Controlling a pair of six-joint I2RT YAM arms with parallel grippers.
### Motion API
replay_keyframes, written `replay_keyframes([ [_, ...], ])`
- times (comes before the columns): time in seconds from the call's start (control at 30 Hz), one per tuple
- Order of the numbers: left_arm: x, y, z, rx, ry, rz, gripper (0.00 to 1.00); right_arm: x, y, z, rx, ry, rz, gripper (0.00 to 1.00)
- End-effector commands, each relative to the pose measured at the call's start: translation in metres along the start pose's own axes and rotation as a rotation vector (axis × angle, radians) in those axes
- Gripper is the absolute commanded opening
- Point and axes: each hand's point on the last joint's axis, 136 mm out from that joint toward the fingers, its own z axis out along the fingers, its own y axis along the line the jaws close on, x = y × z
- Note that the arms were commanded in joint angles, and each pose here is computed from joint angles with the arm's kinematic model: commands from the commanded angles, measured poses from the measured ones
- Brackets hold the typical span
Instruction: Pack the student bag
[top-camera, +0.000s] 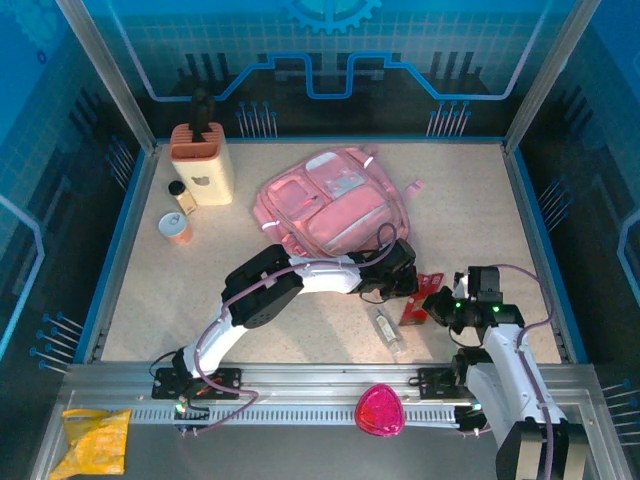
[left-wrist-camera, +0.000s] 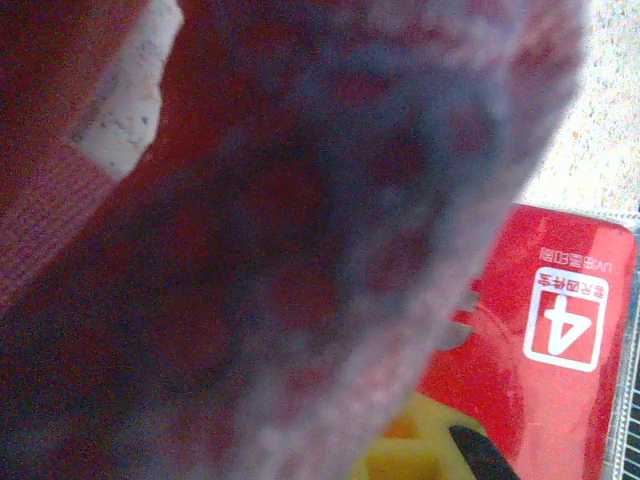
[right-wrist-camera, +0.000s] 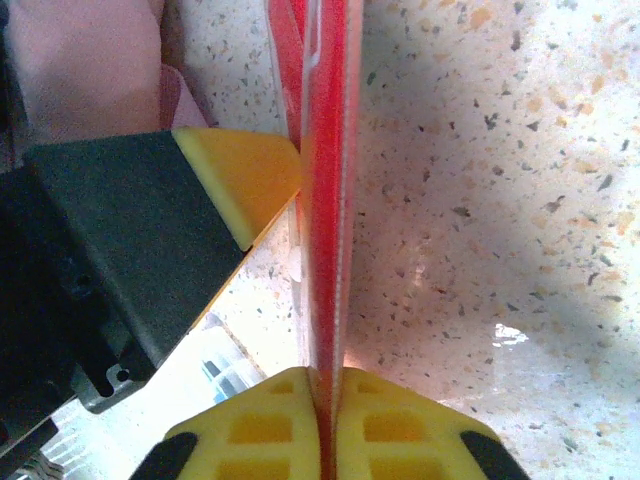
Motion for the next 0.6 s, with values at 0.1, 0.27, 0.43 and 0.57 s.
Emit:
replay_keyframes([
  [0.1, -0.016, -0.021, -0.027, 0.033, -0.017, 0.066, 0.10, -0.006, 0.018, -0.012, -0.059, -0.028, -0.043, 0.00],
  [0.27, -0.024, -0.050, -0.072, 0.085, -0.065, 0.180, 0.20, -0.011, 0.029, -0.030, -0.059, -0.072, -0.088, 0.00],
  [0.43, -0.039, -0.058, -0.125, 0.084, -0.156, 0.316, 0.31, -0.015, 0.045, -0.044, -0.093, -0.093, -0.135, 0.00],
  [0.57, -0.056, -0.042, -0.164, -0.019, -0.213, 0.460, 0.41, -0.019, 0.063, -0.053, -0.130, -0.084, -0.170, 0.00],
])
